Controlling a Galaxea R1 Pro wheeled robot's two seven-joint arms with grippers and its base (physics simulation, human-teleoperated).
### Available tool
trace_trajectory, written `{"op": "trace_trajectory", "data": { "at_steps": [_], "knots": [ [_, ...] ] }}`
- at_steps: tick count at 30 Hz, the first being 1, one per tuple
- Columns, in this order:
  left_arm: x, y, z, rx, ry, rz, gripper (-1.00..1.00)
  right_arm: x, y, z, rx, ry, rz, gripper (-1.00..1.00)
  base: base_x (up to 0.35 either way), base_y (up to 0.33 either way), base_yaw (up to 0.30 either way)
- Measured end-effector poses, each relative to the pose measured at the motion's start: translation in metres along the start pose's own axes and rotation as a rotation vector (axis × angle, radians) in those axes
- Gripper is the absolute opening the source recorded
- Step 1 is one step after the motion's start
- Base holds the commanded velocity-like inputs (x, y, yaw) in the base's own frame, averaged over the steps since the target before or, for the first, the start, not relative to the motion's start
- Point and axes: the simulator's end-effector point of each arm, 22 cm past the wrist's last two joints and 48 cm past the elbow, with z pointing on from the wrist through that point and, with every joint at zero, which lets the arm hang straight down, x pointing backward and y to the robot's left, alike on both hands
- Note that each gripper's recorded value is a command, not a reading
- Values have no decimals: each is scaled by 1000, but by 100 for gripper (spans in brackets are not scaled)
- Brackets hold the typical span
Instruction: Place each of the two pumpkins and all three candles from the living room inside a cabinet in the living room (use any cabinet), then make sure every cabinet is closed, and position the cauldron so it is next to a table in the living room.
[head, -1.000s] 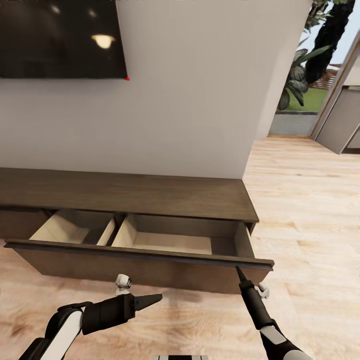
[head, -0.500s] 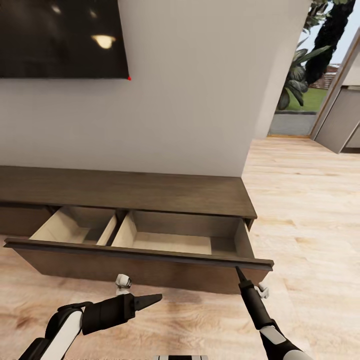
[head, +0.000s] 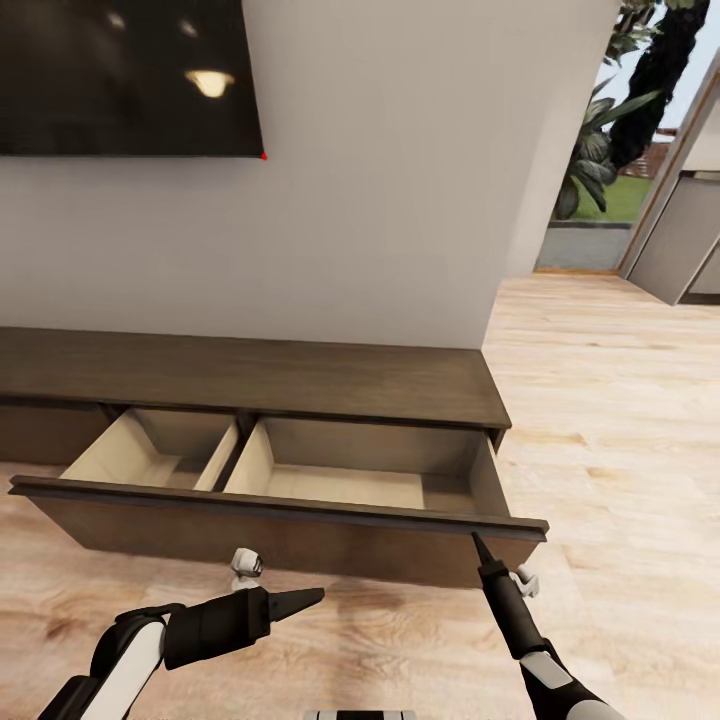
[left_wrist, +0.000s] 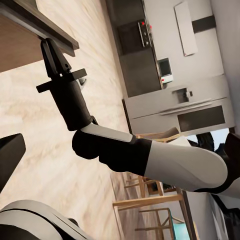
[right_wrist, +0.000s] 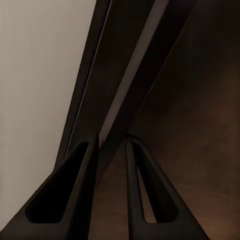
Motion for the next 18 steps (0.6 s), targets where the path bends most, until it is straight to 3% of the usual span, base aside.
{"op": "trace_trajectory", "data": {
  "at_steps": [3,4,5,13,18],
  "knots": [
    [0,0,0,0,0,0,100,0,0,0,0,0,-1,-100,-9,0,0],
    [0,0,0,0,0,0,100,0,0,0,0,0,-2,100,-3,0,0],
    [0,0,0,0,0,0,100,-8,-2,-1,5,-31,23,100,-1,0,0],
    [0,0,0,0,0,1,100,-8,-2,-1,6,-31,24,100,-10,0,0],
    [0,0,0,0,0,-1,100,-8,-3,-1,7,-31,25,100,-197,0,0]
  ]
}}
